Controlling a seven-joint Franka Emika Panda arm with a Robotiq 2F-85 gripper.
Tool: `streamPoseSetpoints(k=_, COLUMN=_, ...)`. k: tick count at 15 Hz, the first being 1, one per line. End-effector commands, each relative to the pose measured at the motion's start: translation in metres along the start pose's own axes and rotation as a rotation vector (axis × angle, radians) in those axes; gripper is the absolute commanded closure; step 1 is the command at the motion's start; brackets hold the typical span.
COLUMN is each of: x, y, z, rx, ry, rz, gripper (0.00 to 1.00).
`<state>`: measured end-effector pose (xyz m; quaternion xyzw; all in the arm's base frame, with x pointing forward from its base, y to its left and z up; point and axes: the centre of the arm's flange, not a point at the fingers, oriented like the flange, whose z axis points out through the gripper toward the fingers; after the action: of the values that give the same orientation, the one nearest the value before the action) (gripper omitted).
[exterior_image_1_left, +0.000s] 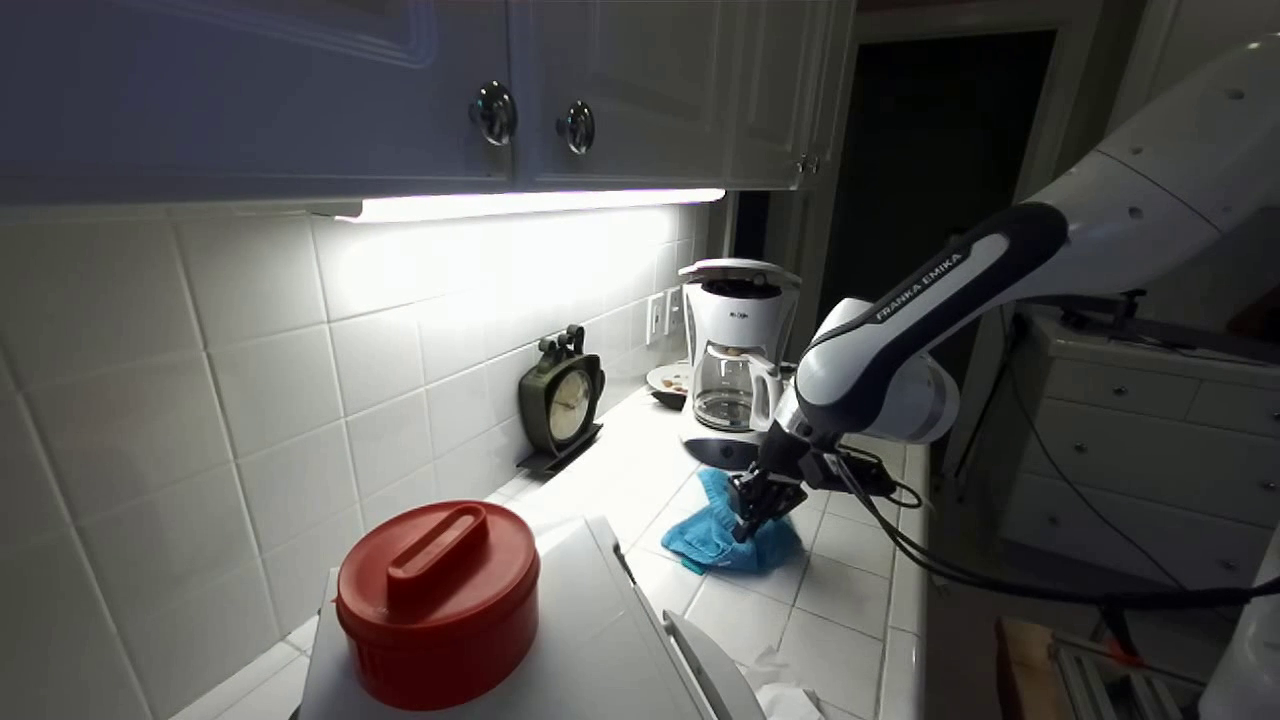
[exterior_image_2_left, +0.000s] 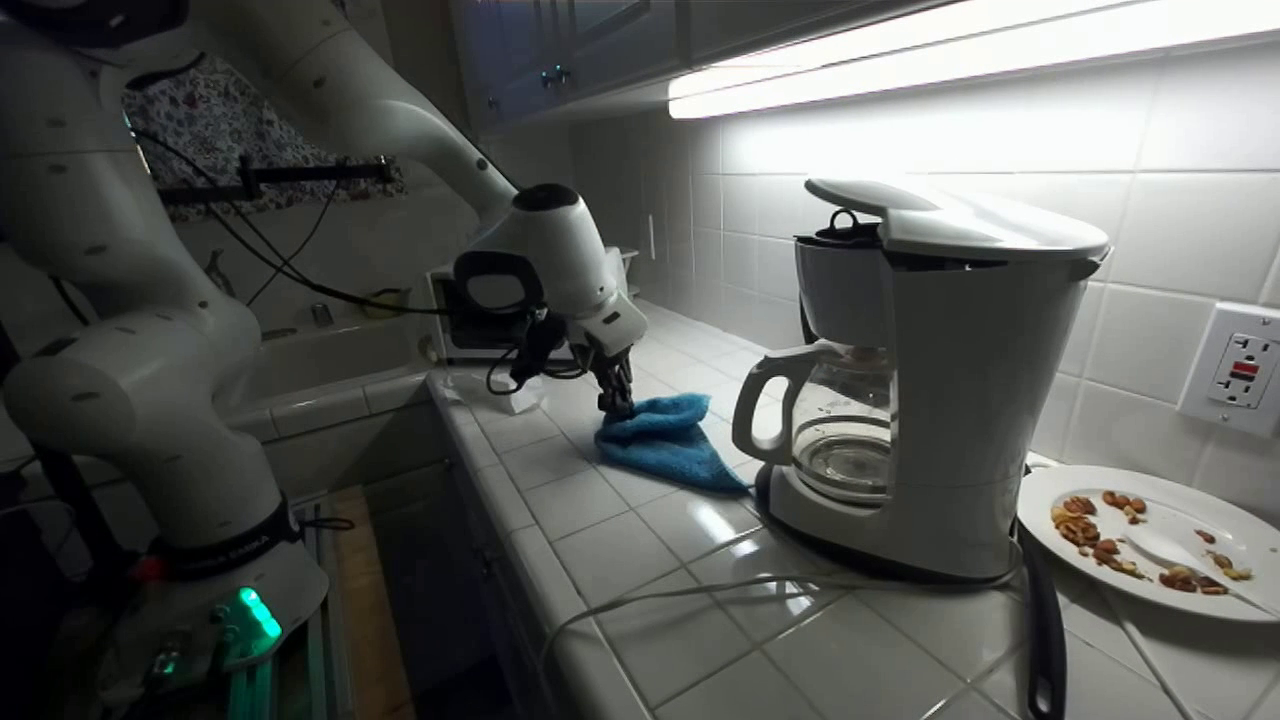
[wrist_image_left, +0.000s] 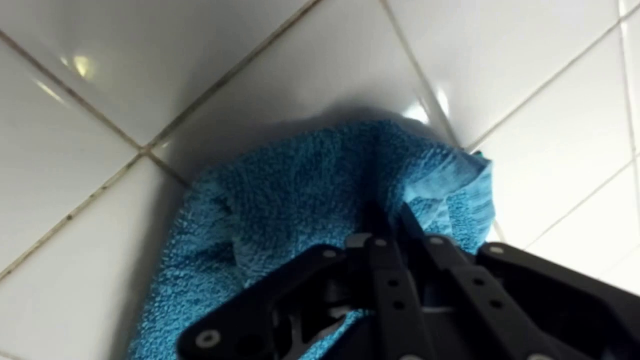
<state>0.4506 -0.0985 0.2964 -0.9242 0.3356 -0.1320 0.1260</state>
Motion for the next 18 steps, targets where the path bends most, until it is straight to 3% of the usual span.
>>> streamPoseSetpoints(k=1, x=-0.012, y=-0.025, z=0.006, rx=0.015, ry=-0.051, rz=-0.032, gripper=0.97)
streamPoseSetpoints(k=5, x=-0.032, y=-0.045, z=0.002, rx=0.016, ry=-0.085, rz=-0.066, gripper=0.93)
streamPoseSetpoints(k=6, x=-0.037, y=-0.048, z=0.002, rx=0.018, ry=-0.093, rz=-0.073, gripper=0.68)
streamPoseSetpoints(k=8, x=-0.043, y=-0.055, z=-0.001, rx=0.015, ry=-0.099, rz=-0.069, gripper=0.61)
streamPoseSetpoints(k=16, x=-0.041, y=-0.05, z=-0.04, rx=-0.003, ry=0.01, rz=-0.039, gripper=0.04)
streamPoseSetpoints(k=18, x=-0.03, y=-0.043, z=-0.048, rx=-0.016, ry=0.047, rz=-0.02, gripper=0.0)
